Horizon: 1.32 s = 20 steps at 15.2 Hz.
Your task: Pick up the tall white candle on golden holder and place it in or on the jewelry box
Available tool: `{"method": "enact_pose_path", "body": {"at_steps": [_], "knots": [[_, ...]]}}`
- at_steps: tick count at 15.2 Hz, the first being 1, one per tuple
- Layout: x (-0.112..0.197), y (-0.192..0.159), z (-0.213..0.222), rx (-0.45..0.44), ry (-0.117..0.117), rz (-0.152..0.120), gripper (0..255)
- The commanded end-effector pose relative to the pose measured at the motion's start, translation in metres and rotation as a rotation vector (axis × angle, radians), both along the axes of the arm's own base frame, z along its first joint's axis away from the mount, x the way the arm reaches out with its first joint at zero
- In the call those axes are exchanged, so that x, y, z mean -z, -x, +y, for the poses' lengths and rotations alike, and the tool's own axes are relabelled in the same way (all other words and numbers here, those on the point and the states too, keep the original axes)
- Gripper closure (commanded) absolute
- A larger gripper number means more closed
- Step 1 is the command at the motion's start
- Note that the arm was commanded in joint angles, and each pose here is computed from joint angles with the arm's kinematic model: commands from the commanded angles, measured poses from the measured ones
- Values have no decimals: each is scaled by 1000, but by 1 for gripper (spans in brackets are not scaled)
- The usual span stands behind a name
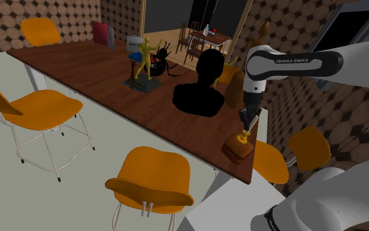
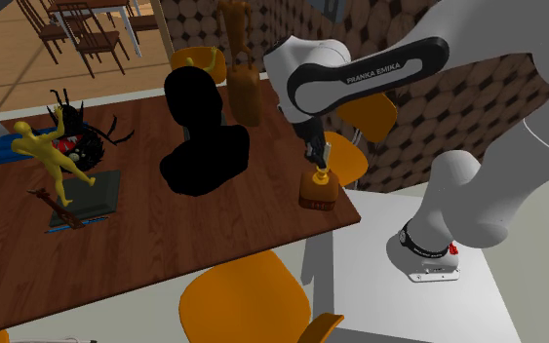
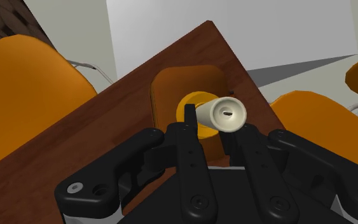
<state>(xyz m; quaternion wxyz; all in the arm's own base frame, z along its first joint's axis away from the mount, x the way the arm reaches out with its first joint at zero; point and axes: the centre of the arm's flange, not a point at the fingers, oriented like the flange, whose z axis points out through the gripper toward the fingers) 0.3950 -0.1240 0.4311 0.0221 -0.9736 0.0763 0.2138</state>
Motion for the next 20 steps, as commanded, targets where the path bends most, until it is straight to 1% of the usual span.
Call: {"method": "enact_pose_path", "body": {"at_steps": [1,9,10,15,19,20], "knots": [[12,0,0,0,0,-1,255],[12,0,0,0,0,-1,255],[12,0,0,0,0,-1,0],[12,0,0,0,0,-1,0],[-33,-20,-3,0,0,-1,0],[-33,-20,-3,0,0,-1,0]]}}
